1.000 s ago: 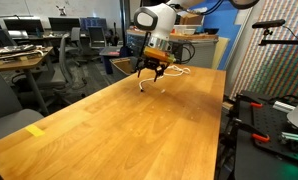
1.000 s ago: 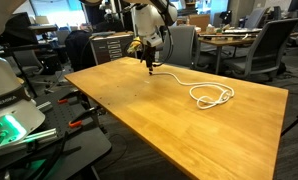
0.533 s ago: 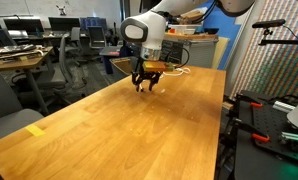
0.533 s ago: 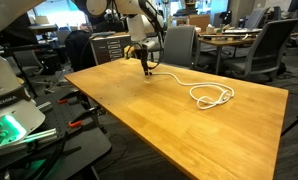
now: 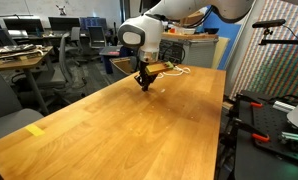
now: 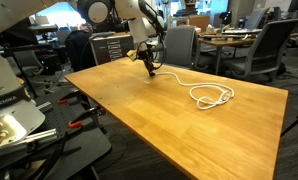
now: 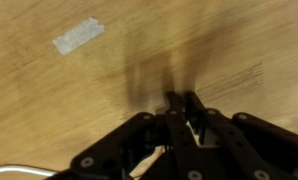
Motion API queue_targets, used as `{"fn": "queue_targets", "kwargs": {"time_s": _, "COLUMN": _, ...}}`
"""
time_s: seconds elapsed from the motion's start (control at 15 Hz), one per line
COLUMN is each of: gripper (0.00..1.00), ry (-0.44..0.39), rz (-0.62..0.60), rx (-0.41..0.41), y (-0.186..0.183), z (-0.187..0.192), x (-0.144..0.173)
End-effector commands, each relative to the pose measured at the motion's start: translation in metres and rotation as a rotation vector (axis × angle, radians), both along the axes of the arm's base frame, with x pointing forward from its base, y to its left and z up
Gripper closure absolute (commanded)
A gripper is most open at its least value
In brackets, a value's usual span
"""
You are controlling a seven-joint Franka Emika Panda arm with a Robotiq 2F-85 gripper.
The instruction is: Pick the rope on the table
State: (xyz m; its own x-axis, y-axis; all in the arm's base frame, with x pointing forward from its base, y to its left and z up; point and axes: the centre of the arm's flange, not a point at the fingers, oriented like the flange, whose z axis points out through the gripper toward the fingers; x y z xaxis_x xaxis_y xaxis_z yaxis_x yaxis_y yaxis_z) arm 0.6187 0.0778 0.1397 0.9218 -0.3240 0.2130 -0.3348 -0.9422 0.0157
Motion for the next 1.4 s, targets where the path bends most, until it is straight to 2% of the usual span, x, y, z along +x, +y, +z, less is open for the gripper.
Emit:
{"fn": "queue_targets", "kwargs": {"time_s": 0.0, "gripper": 1.0, "ry": 0.011, "rz": 0.001, "rx": -0.03, "y": -0.003, "z": -0.002, "x": 0.034}}
{"fn": "queue_targets", "kwargs": {"time_s": 0.2, "gripper": 0.97, "ry": 0.013, "rz": 0.002, "rx": -0.047, "y": -0.008, "z": 0.005, "x": 0.032}}
{"fn": "queue_targets", "kwargs": {"time_s": 0.33, "gripper": 0.97, "ry": 0.01, "rz": 0.027, "rx": -0.077, "y": -0.013, "z": 0.028, "x": 0.021}}
{"fn": "queue_targets", "kwargs": {"time_s": 0.47, "gripper": 0.98, "ry": -0.044, "rz": 0.083, "rx": -0.057, "y": -0.008, "z": 0.069, "x": 0.011}}
{"fn": "queue_targets", "kwargs": {"time_s": 0.67, "gripper": 0.98, "ry": -0.169, "rz": 0.135, "rx": 0.02, "y": 0.021, "z": 0.13, "x": 0.008}}
{"fn": "queue_targets", "kwargs": {"time_s": 0.87, "gripper": 0.99, "ry": -0.328, "rz": 0.128, "rx": 0.107, "y": 0.058, "z": 0.199, "x": 0.007}}
{"fn": "queue_targets", "kwargs": {"time_s": 1.13, "gripper": 0.99, "ry": -0.53, "rz": 0.196, "rx": 0.157, "y": 0.106, "z": 0.297, "x": -0.007}}
{"fn": "queue_targets", "kwargs": {"time_s": 1.33, "gripper": 0.99, "ry": -0.681, "rz": 0.153, "rx": 0.232, "y": 0.126, "z": 0.377, "x": -0.026}}
